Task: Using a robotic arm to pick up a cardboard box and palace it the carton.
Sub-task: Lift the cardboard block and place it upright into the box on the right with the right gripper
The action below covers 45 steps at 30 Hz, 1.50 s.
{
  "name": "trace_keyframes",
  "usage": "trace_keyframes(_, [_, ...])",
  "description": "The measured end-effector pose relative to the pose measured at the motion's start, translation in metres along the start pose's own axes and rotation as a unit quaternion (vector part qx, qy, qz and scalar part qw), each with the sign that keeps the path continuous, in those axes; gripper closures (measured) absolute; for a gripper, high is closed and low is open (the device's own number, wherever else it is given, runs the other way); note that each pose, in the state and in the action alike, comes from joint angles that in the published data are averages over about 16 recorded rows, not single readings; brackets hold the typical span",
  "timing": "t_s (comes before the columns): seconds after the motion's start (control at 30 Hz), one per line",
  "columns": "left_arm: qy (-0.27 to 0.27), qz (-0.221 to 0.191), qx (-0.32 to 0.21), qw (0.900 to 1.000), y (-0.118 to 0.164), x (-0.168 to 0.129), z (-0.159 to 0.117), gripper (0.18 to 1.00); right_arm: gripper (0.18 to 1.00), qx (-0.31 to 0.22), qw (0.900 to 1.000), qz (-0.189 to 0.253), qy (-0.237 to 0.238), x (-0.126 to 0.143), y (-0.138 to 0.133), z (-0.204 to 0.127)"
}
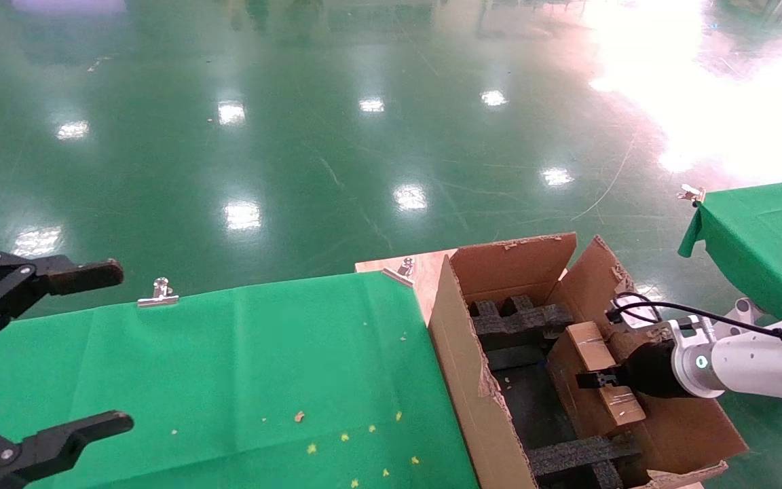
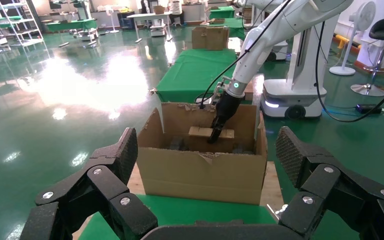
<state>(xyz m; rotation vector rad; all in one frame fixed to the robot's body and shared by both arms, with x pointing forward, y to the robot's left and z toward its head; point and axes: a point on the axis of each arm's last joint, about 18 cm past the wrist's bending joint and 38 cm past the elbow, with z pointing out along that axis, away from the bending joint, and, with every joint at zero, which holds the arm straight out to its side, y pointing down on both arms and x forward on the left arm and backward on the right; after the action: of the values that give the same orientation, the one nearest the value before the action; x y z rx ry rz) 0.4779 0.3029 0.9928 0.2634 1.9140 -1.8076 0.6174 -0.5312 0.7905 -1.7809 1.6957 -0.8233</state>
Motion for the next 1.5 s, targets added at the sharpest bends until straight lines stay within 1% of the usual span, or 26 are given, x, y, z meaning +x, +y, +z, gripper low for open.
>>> trace_keyframes(0.3, [0.0, 0.0, 0.0, 1.0, 0.0, 0.0, 0.0, 0.184, 0.796, -0.001, 1.0, 0.0, -0.001, 0.0, 0.0, 0.0])
trace_keyframes(0.5, [0.0, 0.0, 0.0, 1.0, 0.0, 0.0, 0.0, 0.184, 0.729, -0.001, 1.0, 0.0, -0.001, 0.0, 0.0, 0.0])
trace_keyframes(0.7, [0.0, 0.0, 0.0, 1.0, 0.0, 0.0, 0.0, 0.184, 0.628, 0.0, 1.0, -0.001, -0.001, -0.001, -0.001, -0.001])
trace_keyframes(0.97, [0.0, 0.0, 0.0, 1.0, 0.0, 0.0, 0.0, 0.184, 0.45, 0.008, 1.0, -0.004, -0.001, -0.001, -0.007, -0.004])
trace_keyframes(1.1, [0.0, 0.0, 0.0, 1.0, 0.0, 0.0, 0.0, 0.184, 0.369, 0.021, 1.0, -0.007, -0.003, -0.001, -0.016, -0.01])
trace_keyframes(1.23, [0.0, 0.0, 0.0, 1.0, 0.0, 0.0, 0.0, 0.184, 0.291, 0.044, 0.999, -0.013, -0.006, -0.002, -0.031, -0.021])
trace_keyframes(1.4, [0.0, 0.0, 0.0, 1.0, 0.0, 0.0, 0.0, 0.184, 0.228, 0.087, 0.996, -0.023, -0.017, -0.007, -0.059, -0.043])
trace_keyframes(1.5, [0.0, 0.0, 0.0, 1.0, 0.0, 0.0, 0.0, 0.184, 0.209, 0.118, 0.992, -0.031, -0.028, -0.013, -0.076, -0.061])
